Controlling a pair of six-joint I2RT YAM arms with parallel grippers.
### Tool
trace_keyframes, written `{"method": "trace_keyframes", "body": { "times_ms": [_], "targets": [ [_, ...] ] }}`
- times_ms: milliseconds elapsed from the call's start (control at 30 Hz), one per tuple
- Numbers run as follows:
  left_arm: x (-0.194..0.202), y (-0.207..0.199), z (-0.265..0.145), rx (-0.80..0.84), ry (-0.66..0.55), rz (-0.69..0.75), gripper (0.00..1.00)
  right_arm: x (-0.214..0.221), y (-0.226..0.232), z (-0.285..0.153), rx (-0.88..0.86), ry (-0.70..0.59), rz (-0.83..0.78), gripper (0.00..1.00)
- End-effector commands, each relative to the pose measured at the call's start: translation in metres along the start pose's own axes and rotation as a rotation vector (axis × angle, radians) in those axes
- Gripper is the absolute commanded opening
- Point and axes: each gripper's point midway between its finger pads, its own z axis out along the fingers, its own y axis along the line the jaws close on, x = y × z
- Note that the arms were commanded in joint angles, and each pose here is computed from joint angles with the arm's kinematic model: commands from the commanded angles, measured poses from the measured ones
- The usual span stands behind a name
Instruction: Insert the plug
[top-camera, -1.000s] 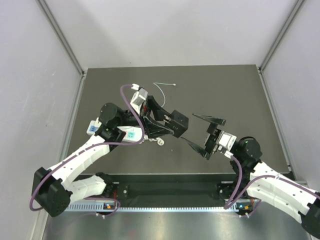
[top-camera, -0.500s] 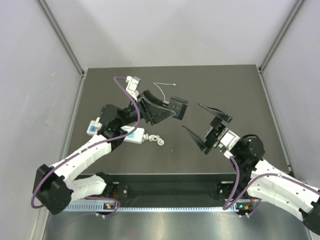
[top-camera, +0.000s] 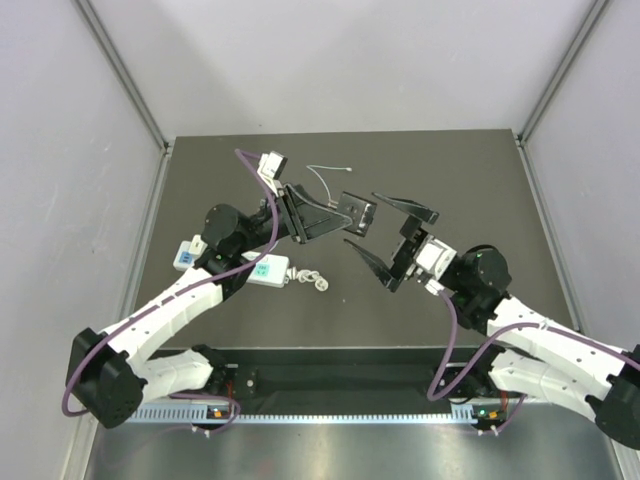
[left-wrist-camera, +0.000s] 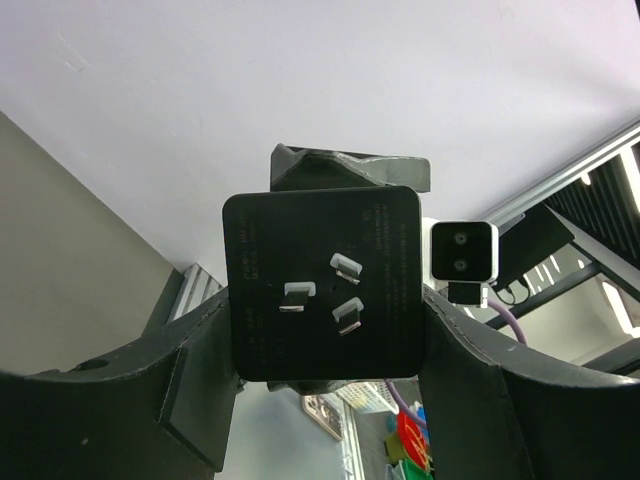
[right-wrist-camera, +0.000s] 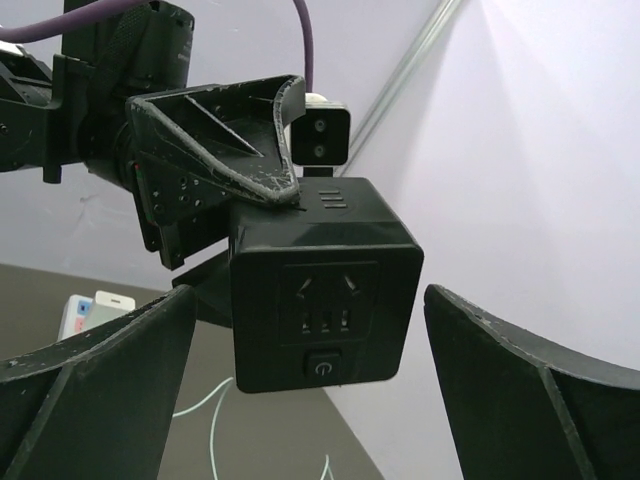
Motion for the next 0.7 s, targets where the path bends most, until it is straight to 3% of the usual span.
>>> {"method": "trace_keyframes", "body": {
  "times_ms": [0, 233, 433, 533, 600, 667],
  "targets": [
    [-0.007, -0.021, 0.003, 0.034, -0.002, 0.025, 0.00, -0.025, -0.007, 0.014, -0.004, -0.080, -0.002, 0.94],
    [0.005, -0.013, 0.000, 0.034, 0.042, -0.019, 0.00, -0.021, 0.002, 0.012, -0.031, -0.086, 0.030, 0.81],
    [0.011, -0.008, 0.001, 0.031, 0.089, -0.051, 0.00, -0.017, 0.004, 0.015, -0.042, -0.074, 0.043, 0.63],
    [0.015, -0.005, 0.000, 0.023, 0.102, -0.066, 0.00, -0.019, 0.005, 0.015, -0.036, -0.091, 0.055, 0.47],
    [0.016, -0.003, -0.001, 0.022, 0.100, -0.064, 0.01, -0.020, 0.004, 0.017, -0.035, -0.094, 0.073, 0.31],
    [0.016, -0.001, -0.001, 0.021, 0.096, -0.055, 0.13, -0.019, 0.005, 0.017, -0.037, -0.092, 0.090, 0.13]
  ]
}}
